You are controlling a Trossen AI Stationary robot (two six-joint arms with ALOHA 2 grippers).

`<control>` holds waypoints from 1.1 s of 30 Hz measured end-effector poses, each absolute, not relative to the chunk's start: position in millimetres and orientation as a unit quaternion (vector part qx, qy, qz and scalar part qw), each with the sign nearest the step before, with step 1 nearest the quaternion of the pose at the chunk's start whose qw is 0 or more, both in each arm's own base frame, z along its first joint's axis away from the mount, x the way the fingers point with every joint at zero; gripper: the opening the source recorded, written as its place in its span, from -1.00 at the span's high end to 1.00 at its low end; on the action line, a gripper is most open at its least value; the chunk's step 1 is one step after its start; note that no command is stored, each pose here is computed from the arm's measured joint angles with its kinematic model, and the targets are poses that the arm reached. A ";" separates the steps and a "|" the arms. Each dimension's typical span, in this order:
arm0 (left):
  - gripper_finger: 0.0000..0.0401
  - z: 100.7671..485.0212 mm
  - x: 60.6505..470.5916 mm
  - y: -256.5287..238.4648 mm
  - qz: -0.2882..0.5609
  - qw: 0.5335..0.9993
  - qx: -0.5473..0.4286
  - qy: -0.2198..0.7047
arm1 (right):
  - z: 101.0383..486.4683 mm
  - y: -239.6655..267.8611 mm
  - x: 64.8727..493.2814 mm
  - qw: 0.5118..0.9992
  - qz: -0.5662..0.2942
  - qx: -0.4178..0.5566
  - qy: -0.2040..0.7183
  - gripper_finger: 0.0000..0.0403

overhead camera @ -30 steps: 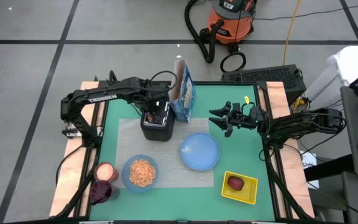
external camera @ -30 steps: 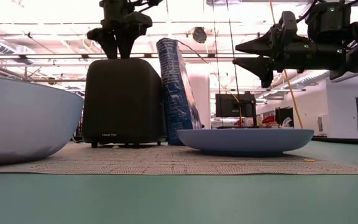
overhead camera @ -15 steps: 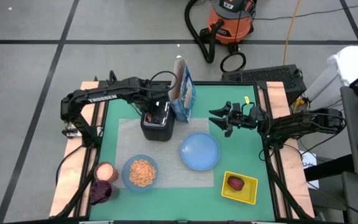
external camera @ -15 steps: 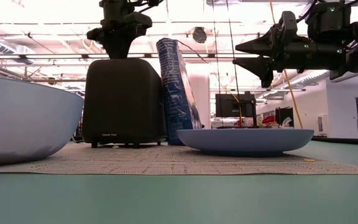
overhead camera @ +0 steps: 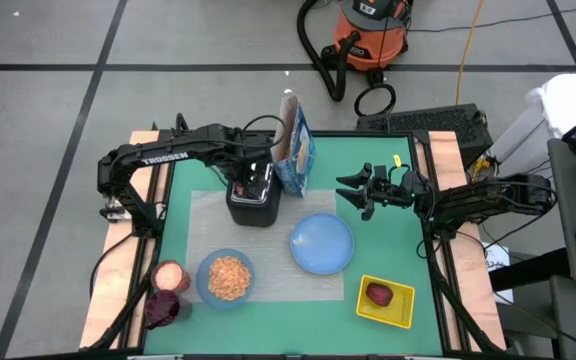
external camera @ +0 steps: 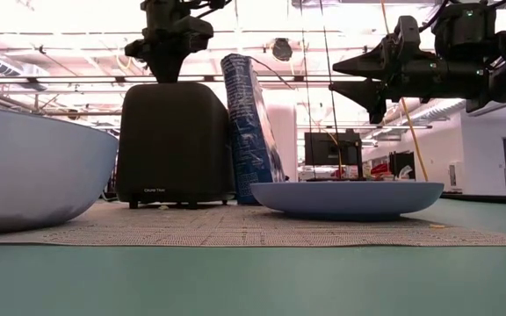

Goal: Arrange a breakfast setting
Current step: Put the toasted bagel on the blue plate

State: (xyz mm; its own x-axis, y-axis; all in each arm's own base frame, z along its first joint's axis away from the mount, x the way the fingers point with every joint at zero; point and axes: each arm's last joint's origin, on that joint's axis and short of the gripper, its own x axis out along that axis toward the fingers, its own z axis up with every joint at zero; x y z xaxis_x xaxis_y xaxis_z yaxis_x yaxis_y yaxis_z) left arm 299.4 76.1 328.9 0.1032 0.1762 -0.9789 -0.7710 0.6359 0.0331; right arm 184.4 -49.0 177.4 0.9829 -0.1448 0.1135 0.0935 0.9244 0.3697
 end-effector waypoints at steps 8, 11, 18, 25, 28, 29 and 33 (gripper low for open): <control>0.79 337.9 291.7 74.6 0.333 0.707 -0.255 0.570 | 177.4 -49.0 184.4 0.978 -0.061 0.185 -0.069 0.05; 0.79 344.9 285.5 73.1 0.332 0.713 -0.256 0.561 | 177.4 -49.0 184.3 0.978 -0.061 0.185 -0.070 0.05; 0.79 367.1 264.7 68.0 0.324 0.738 -0.264 0.530 | 177.5 -49.0 184.3 0.978 -0.061 0.185 -0.070 0.05; 0.79 391.0 237.8 60.3 0.304 0.765 -0.280 0.494 | 177.4 -48.9 184.3 0.978 -0.061 0.185 -0.070 0.05; 0.79 399.8 227.2 57.0 0.292 0.774 -0.296 0.477 | 177.4 -48.9 184.3 0.978 -0.061 0.185 -0.070 0.05; 0.79 402.8 223.8 55.9 0.288 0.778 -0.301 0.470 | 177.5 -49.0 184.3 0.978 -0.061 0.184 -0.070 0.05; 0.79 412.8 217.4 51.9 0.255 0.797 -0.326 0.440 | 177.5 -49.0 184.3 0.978 -0.061 0.185 -0.070 0.05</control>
State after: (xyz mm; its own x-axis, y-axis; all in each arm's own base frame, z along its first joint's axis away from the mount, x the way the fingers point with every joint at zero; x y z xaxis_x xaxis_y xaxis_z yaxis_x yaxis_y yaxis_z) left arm 217.4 51.9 412.8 0.4833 0.1202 -0.8671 -0.6934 0.6573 -0.2953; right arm 184.3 -49.0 177.5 0.9828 -0.1451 0.1142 0.0936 0.9244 0.3696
